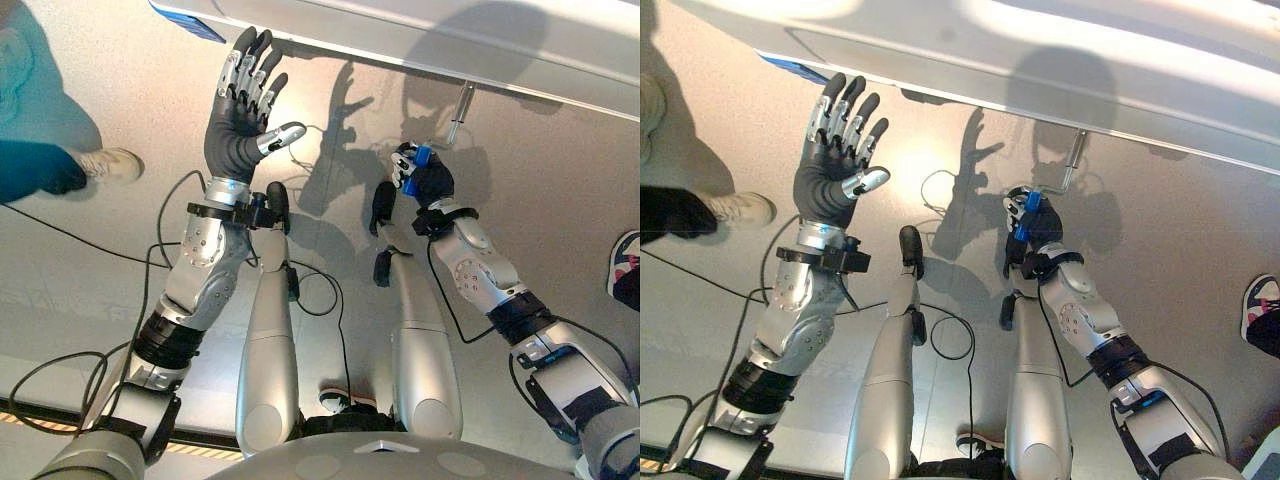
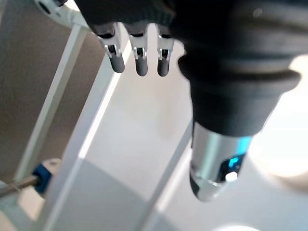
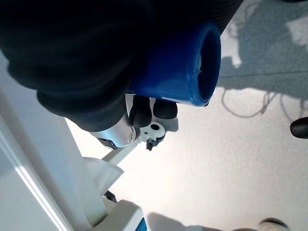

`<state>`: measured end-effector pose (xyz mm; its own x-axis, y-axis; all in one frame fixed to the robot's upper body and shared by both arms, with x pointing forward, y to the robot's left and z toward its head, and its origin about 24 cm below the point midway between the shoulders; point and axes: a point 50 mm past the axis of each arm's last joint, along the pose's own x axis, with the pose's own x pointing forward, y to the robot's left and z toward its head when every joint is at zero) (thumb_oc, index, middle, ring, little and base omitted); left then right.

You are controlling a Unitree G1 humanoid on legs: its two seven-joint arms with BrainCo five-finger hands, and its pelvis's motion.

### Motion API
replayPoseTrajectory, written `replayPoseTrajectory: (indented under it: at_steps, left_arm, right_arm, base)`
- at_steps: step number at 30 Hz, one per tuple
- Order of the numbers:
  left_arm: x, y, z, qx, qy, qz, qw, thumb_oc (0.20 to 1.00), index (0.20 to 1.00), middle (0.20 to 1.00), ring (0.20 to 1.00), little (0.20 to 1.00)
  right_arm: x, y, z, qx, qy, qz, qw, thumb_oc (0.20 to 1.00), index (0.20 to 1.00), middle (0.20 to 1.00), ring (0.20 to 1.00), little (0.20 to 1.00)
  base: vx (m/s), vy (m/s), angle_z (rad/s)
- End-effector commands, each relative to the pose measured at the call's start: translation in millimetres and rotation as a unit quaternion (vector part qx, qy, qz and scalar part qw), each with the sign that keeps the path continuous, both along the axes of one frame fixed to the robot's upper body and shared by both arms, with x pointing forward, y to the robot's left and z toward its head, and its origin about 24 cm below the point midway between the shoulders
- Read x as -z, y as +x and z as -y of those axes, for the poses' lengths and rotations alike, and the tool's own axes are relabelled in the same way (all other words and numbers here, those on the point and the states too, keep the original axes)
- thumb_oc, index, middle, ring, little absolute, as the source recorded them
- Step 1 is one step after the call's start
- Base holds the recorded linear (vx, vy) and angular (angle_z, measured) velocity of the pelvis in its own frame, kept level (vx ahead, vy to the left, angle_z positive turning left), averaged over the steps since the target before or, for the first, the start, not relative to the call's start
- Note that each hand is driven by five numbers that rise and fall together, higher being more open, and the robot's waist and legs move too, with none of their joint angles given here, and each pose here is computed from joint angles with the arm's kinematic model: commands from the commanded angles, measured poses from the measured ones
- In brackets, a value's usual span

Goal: Raise the hospital bed

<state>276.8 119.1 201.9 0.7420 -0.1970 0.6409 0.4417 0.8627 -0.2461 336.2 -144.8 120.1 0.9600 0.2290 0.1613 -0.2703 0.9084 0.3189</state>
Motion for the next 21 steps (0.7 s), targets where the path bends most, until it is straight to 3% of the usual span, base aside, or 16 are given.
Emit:
replayPoseTrajectory:
  at_steps: [1,5,12,16,21]
  left_arm:
    - [-25.0,-20.9,4.8,0.041,0.019,0.082,0.996,1.0,1.0,1.0,1.0,1.0]
    - [-25.0,-19.6,6.6,0.045,0.02,0.081,0.995,1.0,1.0,1.0,1.0,1.0]
    - [-25.4,-23.1,13.6,0.076,-0.001,0.079,0.994,1.0,1.0,1.0,1.0,1.0]
    - [-27.0,-24.8,24.6,0.106,0.003,0.079,0.991,1.0,1.0,1.0,1.0,1.0]
    - [-30.9,-26.6,30.1,0.115,0.004,0.09,0.989,1.0,1.0,1.0,1.0,1.0]
  right_arm:
    - [-99.6,-33.5,-106.7,-0.242,0.028,0.228,0.943,0.2,0.2,0.2,0.2,0.2]
    - [-96.9,-30.2,-114.8,-0.245,0.016,0.22,0.944,0.2,0.2,0.2,0.2,0.2]
    - [-60.5,34.4,-112.2,-0.101,-0.066,0.088,0.989,0.2,0.2,0.2,0.2,0.2]
    - [-36.3,65.8,-74.7,0.01,-0.112,-0.011,0.994,0.2,0.2,0.2,0.2,0.2]
    - [-23.7,76.3,-38.1,0.071,-0.167,-0.056,0.982,0.2,0.2,0.2,0.2,0.2]
  base:
    - [0.03,0.043,0.04]
    - [0.01,0.023,0.02]
    - [0.0,0.029,0.01]
    - [0.01,0.05,0.1]
    - [0.0,0.018,0.03]
